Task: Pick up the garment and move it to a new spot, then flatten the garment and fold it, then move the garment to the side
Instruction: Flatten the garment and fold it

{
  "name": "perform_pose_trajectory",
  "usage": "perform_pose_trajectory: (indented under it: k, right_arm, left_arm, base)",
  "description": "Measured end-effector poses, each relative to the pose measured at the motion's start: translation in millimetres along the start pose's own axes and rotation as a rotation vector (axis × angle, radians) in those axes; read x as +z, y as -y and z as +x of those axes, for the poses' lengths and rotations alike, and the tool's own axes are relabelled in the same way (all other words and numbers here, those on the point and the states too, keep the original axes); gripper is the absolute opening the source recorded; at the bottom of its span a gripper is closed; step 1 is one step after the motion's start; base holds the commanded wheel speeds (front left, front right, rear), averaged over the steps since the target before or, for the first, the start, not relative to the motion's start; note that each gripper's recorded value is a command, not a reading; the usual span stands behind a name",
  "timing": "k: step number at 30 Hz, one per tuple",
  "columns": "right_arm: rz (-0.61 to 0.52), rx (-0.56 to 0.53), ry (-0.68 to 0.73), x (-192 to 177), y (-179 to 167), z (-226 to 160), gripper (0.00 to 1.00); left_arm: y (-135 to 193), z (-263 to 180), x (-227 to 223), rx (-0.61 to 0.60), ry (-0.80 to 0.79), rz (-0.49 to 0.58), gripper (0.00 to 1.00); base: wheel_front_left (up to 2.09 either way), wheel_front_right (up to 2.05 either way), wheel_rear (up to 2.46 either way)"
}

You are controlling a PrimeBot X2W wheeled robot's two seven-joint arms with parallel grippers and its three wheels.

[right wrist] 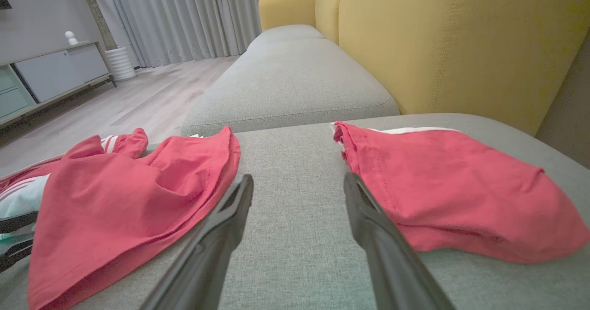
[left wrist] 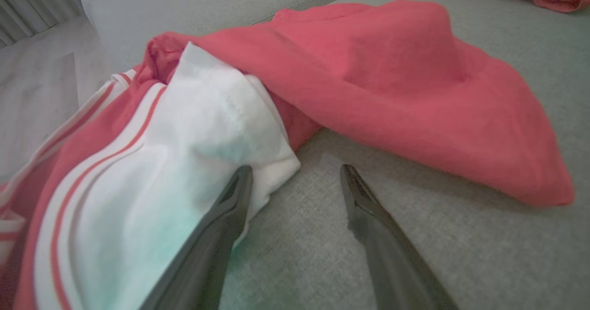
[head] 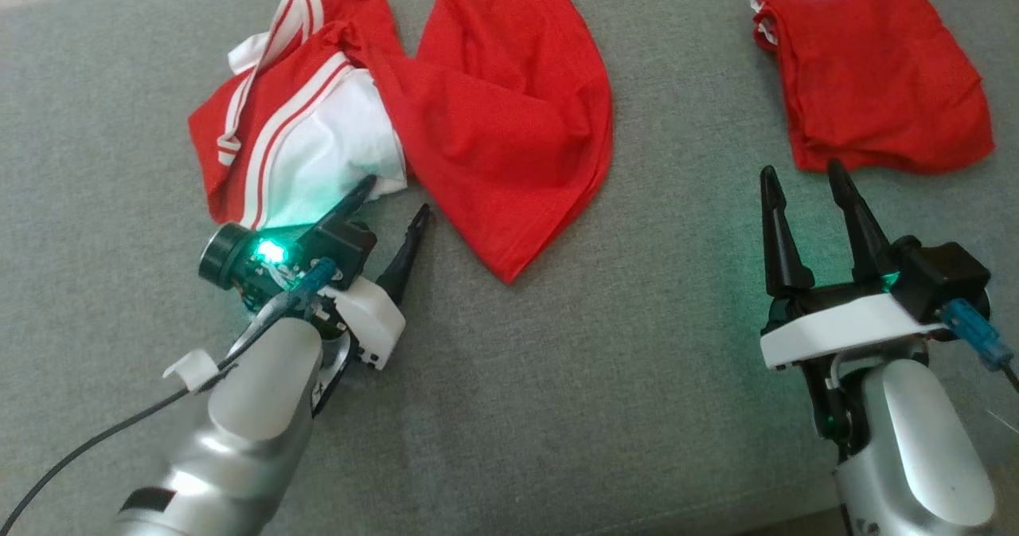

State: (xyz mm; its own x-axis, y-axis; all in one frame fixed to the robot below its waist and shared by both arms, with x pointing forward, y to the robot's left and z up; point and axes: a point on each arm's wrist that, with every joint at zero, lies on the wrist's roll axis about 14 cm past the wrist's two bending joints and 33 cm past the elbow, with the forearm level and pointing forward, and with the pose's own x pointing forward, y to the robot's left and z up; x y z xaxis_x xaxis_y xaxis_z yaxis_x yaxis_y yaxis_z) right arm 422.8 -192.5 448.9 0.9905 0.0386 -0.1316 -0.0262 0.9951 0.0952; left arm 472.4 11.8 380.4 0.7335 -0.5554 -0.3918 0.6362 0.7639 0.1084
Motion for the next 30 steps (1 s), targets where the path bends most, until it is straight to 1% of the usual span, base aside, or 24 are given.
perform_pose_trajectory:
  k: [3,7,16,17,18,19,20,30]
  right_arm:
    - [0.005,-0.01,-0.003,-2.3,3.2,-1.5,1.0]
    - [0.014,-0.018,-0.009,-4.6,5.7,-2.8,1.0]
    - [0.018,-0.021,-0.006,-5.3,7.0,-0.4,1.0]
    - [0.017,-0.02,-0.005,-4.9,6.9,0.3,1.0]
    - [0.017,-0.02,-0.005,-4.7,6.7,0.7,1.0]
    - [0.018,-0.019,-0.006,-5.2,6.5,0.6,1.0]
    - [0.018,-0.018,-0.008,-6.0,6.2,0.4,1.0]
    - [0.023,0.006,0.012,1.5,-2.7,0.2,1.0]
  left_arm:
    - [-2.0,3.8,-2.0,0.008,-0.001,0.03,1.0]
    - [-5.5,7.7,-3.4,0.015,-0.01,0.041,1.0]
    - [-7.4,16.2,-5.0,0.013,-0.024,0.018,1.0]
    - [-7.2,16.5,-4.9,0.01,-0.024,0.012,0.87]
    - [-7.4,16.6,-4.9,0.009,-0.023,0.01,0.39]
    - [-7.6,16.9,-4.8,0.01,-0.024,0.008,0.16]
    - [-8.1,16.9,-4.7,0.013,-0.025,0.004,0.0]
    - [-12.5,0.9,4.8,0.048,0.02,-0.02,0.0]
  base:
    - [0.0,0.0,0.0]
    - [0.0,0.0,0.0]
    - [0.0,0.0,0.0]
    - [0.0,0.0,0.0]
    - [0.0,0.0,0.0]
    - [0.0,0.0,0.0]
    - [0.0,0.0,0.0]
    - [0.0,0.0,0.0]
